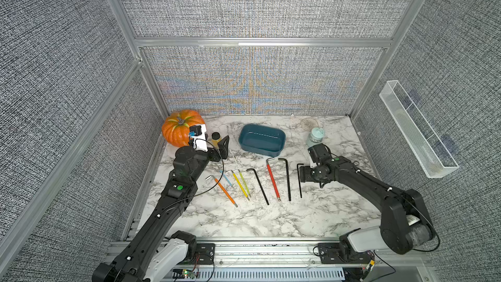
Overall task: Put the hex key on the desktop into the storage box
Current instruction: Pick up the Allen key from the center of the board.
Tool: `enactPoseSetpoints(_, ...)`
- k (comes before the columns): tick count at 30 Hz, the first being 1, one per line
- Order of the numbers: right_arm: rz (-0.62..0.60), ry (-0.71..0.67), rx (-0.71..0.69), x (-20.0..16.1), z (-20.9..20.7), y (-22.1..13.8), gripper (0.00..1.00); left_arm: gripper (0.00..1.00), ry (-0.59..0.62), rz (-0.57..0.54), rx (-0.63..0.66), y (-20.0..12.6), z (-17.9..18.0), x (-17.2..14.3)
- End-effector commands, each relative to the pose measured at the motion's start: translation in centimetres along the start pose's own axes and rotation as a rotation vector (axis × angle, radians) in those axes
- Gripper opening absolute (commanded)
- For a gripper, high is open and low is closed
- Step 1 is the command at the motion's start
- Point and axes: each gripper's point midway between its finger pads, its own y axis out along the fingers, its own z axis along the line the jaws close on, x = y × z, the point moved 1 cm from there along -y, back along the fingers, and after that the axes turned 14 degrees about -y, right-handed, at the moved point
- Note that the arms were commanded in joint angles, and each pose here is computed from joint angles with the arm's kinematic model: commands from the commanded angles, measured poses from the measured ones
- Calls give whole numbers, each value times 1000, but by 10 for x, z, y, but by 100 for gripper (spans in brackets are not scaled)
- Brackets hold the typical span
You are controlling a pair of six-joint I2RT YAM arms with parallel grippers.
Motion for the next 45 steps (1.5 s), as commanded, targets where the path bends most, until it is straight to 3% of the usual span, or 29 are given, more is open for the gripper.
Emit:
enactPoseSetpoints(1,-60,26,37,17,7,6,79,100,-4,2,-10,3,-4,0)
enactPoseSetpoints(7,24,-13,13,19,12,30,72,100,-7,29,-12,7,-7,-11)
enactPoseSetpoints(20,64,-22,-23,16,15,53,59,100,-10,39,-10,8,-8,-16)
enactPoseSetpoints(33,86,-24,-23,12,21,62,27,100,13,38,-5,8,-10,-12)
enactPoseSetpoints(37,99,-29,-26,8,24,65,2,100,18,45,-6,11,-10,-13)
enactPoseSetpoints(45,105,-31,-35,7,26,69,0,100,19,48,-9,12,-11,-12)
